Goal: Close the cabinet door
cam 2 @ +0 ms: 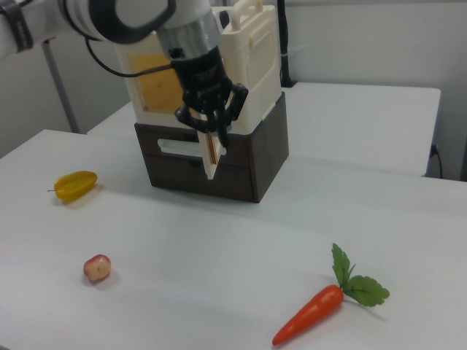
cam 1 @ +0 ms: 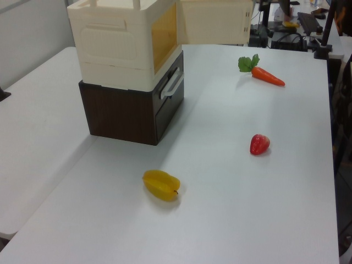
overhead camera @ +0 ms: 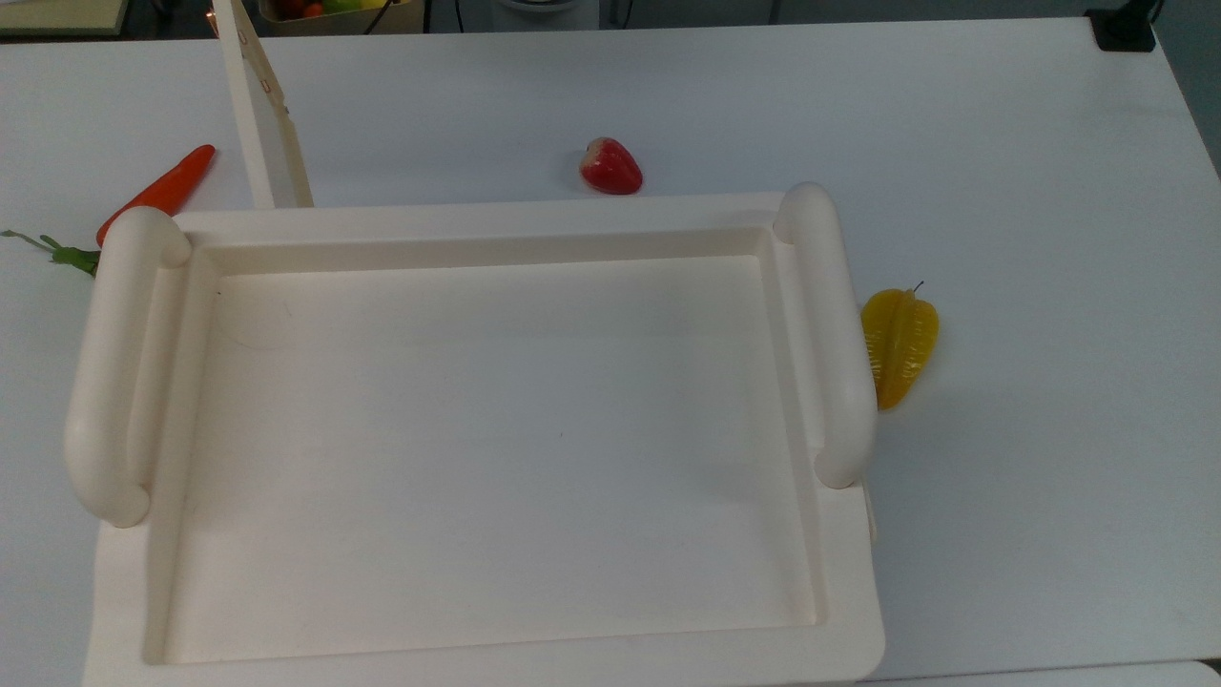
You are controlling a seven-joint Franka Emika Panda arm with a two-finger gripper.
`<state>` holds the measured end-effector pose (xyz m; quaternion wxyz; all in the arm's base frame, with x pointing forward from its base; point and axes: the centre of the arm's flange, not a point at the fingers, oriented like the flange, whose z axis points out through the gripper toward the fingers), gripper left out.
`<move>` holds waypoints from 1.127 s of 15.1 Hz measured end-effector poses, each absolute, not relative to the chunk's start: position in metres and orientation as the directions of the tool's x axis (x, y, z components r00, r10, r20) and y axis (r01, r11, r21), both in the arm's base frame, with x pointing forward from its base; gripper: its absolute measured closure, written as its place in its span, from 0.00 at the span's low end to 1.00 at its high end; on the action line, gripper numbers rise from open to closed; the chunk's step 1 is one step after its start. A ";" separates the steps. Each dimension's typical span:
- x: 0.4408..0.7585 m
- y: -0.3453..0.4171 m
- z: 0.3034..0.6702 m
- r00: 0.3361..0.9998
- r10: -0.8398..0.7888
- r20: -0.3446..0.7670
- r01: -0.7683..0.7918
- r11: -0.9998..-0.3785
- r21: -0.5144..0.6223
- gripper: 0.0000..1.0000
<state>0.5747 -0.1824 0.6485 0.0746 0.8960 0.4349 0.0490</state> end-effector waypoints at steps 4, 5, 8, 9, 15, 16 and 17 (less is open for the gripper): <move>0.596 -0.175 0.638 0.546 0.834 0.082 0.808 -0.550 0.211 0.99; 0.597 -0.172 0.637 0.526 0.846 0.084 0.820 -0.532 0.211 0.99; 0.602 -0.154 0.637 0.476 0.870 0.127 0.847 -0.492 0.203 0.99; 0.604 -0.146 0.638 0.463 0.875 0.140 0.853 -0.483 0.200 0.99; 0.615 -0.093 0.640 0.473 0.850 0.235 0.842 -0.514 0.164 0.99; 0.617 -0.081 0.641 0.499 0.831 0.245 0.827 -0.542 0.151 0.99; 0.618 -0.068 0.641 0.523 0.814 0.253 0.813 -0.566 0.139 0.99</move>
